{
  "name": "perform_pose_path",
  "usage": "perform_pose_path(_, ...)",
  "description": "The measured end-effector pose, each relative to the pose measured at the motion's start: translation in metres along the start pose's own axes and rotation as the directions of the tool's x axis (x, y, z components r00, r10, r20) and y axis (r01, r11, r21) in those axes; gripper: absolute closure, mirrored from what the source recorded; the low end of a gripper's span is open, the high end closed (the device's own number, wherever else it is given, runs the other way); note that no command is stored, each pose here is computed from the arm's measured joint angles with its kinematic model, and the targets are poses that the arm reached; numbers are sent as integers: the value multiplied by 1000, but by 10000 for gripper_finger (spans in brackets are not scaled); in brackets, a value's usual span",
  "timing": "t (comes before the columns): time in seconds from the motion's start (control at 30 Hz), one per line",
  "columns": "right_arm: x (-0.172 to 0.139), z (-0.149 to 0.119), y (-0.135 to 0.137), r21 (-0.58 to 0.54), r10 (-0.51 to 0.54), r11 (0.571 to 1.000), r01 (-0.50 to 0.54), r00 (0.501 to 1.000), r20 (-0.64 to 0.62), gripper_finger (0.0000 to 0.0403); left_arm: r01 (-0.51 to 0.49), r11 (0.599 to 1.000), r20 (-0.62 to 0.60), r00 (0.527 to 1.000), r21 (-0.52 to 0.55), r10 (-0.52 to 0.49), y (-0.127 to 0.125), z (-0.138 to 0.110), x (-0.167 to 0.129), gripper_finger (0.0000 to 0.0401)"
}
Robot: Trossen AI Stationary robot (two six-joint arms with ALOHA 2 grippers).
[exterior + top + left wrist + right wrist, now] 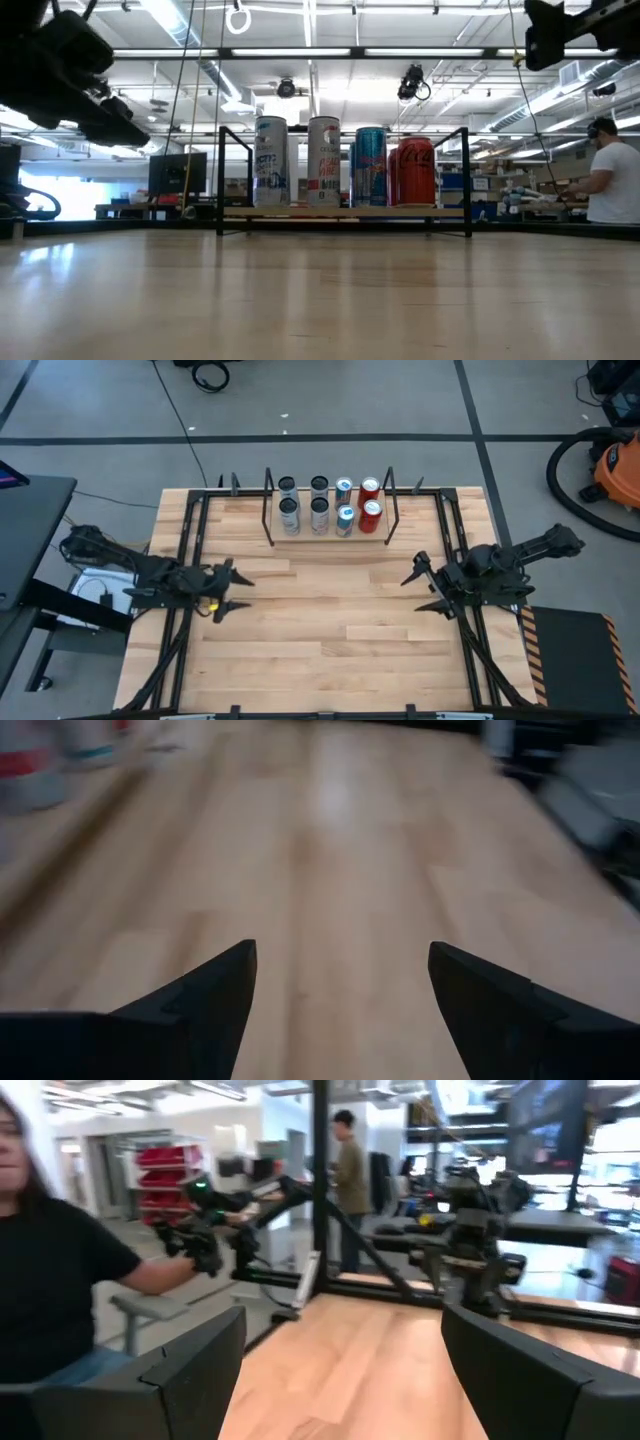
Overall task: Place canned beverage on shelf
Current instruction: Return to Home Position
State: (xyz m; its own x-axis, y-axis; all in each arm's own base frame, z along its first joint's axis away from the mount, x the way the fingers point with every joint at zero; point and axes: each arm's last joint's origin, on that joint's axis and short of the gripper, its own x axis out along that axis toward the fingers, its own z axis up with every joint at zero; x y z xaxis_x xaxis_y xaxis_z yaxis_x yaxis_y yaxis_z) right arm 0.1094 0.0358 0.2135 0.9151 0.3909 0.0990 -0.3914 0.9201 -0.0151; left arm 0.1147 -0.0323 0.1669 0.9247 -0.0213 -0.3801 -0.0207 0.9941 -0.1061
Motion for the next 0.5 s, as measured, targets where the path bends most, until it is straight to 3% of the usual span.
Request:
perform_pose_path(0.23,-1,-14,3,4,84,996,-84,996,15,57,222,970,-32,975,102,-220,-10,-13,1,103)
perform_pose_path(0.5,-3,-33,4,-12,140,990,-139,990,24,57,320,936,-68,947,148,-313,-15,-24,1,103)
